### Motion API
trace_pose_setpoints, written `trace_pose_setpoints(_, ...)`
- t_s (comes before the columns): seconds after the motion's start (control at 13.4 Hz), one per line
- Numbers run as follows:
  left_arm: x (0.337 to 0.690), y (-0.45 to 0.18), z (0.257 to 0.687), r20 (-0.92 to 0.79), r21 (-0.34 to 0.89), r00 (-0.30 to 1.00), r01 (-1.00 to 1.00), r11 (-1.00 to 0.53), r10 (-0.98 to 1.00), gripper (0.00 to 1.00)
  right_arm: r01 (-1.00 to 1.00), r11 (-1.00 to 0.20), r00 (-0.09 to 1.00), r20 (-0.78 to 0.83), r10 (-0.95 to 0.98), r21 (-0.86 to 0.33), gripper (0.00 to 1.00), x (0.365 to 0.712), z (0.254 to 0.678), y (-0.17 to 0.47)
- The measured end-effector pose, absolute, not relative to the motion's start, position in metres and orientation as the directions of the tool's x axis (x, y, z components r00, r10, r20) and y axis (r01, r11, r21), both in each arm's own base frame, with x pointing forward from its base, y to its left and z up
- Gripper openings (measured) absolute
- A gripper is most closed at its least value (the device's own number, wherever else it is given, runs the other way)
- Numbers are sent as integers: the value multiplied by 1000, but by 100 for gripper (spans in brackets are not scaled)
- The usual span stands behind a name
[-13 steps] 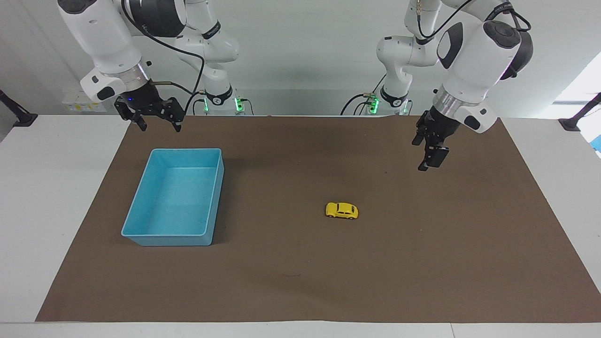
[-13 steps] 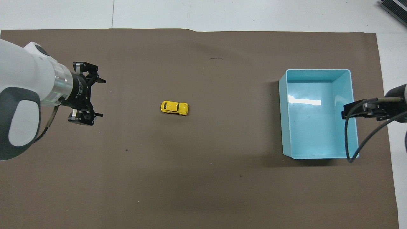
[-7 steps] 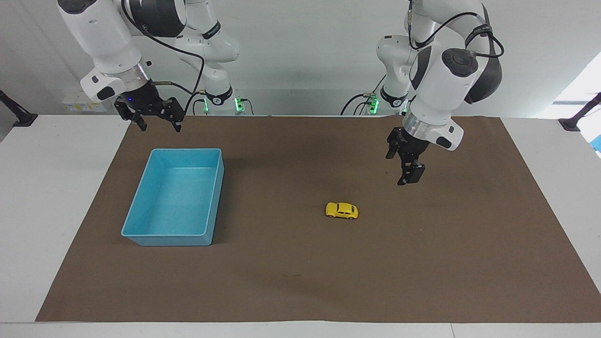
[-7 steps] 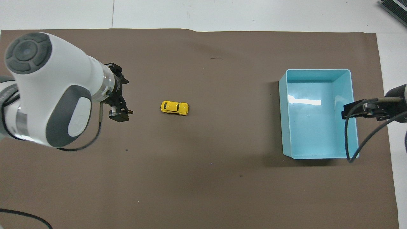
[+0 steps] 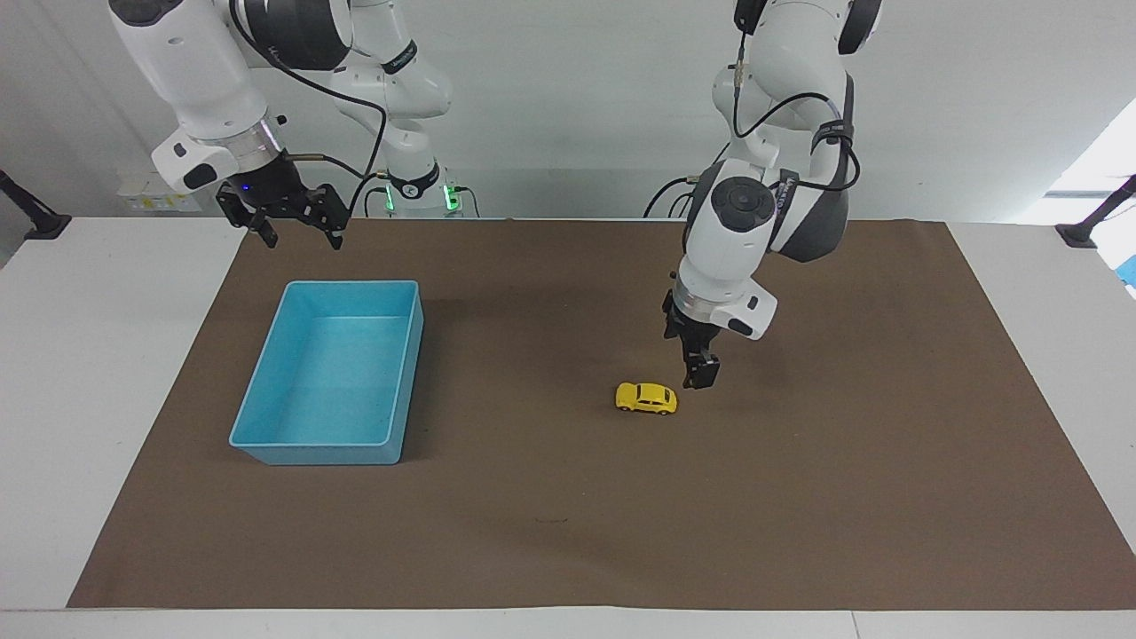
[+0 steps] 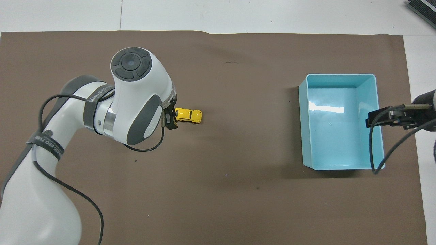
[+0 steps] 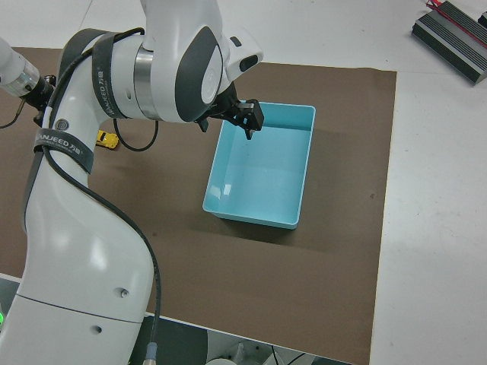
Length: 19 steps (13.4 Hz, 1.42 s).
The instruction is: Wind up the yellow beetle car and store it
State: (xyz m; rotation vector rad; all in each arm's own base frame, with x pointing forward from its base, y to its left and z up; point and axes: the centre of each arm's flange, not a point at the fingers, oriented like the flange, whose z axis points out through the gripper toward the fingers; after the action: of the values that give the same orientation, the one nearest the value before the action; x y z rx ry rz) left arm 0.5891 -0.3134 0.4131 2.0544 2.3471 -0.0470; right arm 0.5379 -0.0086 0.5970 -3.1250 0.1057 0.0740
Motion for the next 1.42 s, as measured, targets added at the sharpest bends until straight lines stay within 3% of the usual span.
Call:
trace_pose_setpoints(0.52,595,-340,328,-29,-24,-107,994,107,994,100,-68,-998,997,-48,-67,-12,100,538,597,-9)
trace_pose_setpoints(0.97,598,-332,315,-33,-9,-111,994,111,993,100,-68,-998,997,-48,-67,-12,100,538,597,-9)
trace_pose_setpoints(1.27,595,-336,318,-36,-8,-65,998,65,997,47,-68,-998,997,-48,-67,-12,100,538,597,-9)
trace_pose_setpoints(1.42,595,-334,319,-37,-5,-17,1000,16,999,47,-68,-998,997,-48,-67,-12,100,538,597,-9)
